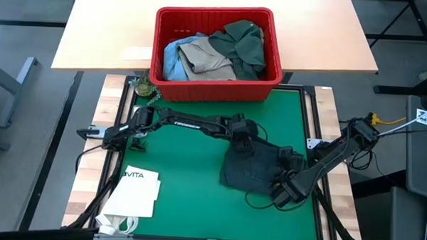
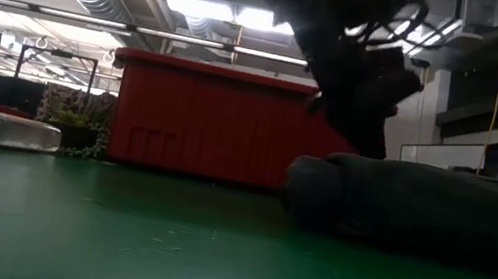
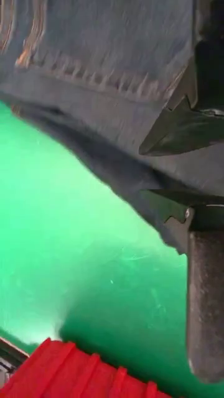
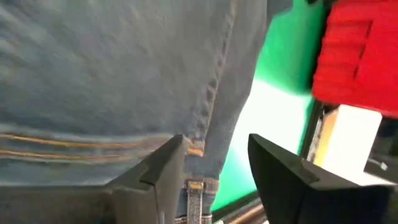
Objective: Fold Laundry from Bin
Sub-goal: Fold the dark blue pants
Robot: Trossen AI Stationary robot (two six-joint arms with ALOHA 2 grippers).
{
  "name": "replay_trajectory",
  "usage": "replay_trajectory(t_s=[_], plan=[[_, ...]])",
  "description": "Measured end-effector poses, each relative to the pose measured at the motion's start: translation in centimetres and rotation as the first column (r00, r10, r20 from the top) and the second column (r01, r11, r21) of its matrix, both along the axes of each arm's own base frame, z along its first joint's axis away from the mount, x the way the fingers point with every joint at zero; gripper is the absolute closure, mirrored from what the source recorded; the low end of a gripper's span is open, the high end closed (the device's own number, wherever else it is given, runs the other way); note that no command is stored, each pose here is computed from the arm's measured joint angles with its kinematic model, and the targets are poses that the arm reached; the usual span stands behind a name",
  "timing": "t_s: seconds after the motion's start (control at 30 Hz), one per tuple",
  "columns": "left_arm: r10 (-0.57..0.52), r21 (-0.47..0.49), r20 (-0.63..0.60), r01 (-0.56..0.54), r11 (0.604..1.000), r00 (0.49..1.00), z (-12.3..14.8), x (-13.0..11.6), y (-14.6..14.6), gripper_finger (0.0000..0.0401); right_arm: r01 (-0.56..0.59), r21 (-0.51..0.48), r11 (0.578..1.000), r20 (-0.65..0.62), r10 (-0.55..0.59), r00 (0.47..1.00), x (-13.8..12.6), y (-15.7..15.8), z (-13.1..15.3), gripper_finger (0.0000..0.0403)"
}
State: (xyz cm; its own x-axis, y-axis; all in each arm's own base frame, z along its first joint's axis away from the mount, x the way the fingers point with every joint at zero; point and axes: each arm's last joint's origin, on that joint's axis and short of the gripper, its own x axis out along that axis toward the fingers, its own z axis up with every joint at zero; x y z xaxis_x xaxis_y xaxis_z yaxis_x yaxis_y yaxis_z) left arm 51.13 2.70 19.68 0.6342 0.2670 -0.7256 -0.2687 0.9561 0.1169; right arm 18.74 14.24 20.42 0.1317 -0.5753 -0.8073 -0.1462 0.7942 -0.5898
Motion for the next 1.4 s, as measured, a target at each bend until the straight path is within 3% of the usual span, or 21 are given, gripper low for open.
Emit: replay_trajectory(t_s=[0.2,0.43,0.63,0.73,0.93,1.1,1.23,1.4], plan=[[-0.085,-0.044,-0.065,0.082,0.996,0.994,2.6,-0.3,-2.7,0.0310,-0.054,0.108,0.993,0.020,0.052,0.998,1.2,1.2,2.0,0.0224],[-0.254,-0.146,-0.101,0.238,0.960,0.962,2.7,-0.9,-8.1,0.0310,-0.119,0.230,0.966,0.064,0.107,0.992,1.1,3.1,1.6,0.0224],[-0.345,-0.148,-0.117,0.327,0.933,0.931,2.6,-1.7,-12.6,0.0310,-0.165,0.269,0.949,0.090,0.146,0.985,-0.3,5.0,1.4,0.0224],[-0.341,-0.102,-0.130,0.330,0.938,0.931,2.2,-2.1,-14.1,0.0310,-0.166,0.256,0.952,0.128,0.137,0.982,-0.9,5.5,1.4,0.0224],[-0.324,-0.059,-0.219,0.319,0.946,0.920,-0.4,-3.2,-15.3,0.0310,-0.154,0.231,0.961,0.141,0.123,0.982,-1.2,6.0,0.9,0.0224],[-0.284,-0.073,-0.274,0.274,0.959,0.919,-3.0,-4.1,-15.1,0.0310,-0.140,0.181,0.973,0.087,0.126,0.988,-1.3,5.8,-2.3,0.0224],[-0.278,-0.071,-0.289,0.269,0.961,0.916,-3.7,-4.4,-15.0,0.0310,-0.104,0.175,0.979,0.048,0.097,0.994,-1.1,5.1,-4.6,0.0224],[-0.273,-0.063,-0.291,0.267,0.962,0.917,-3.4,-4.4,-14.9,0.0310,-0.077,0.163,0.984,0.010,0.077,0.997,0.0,3.5,-5.6,0.0224]])
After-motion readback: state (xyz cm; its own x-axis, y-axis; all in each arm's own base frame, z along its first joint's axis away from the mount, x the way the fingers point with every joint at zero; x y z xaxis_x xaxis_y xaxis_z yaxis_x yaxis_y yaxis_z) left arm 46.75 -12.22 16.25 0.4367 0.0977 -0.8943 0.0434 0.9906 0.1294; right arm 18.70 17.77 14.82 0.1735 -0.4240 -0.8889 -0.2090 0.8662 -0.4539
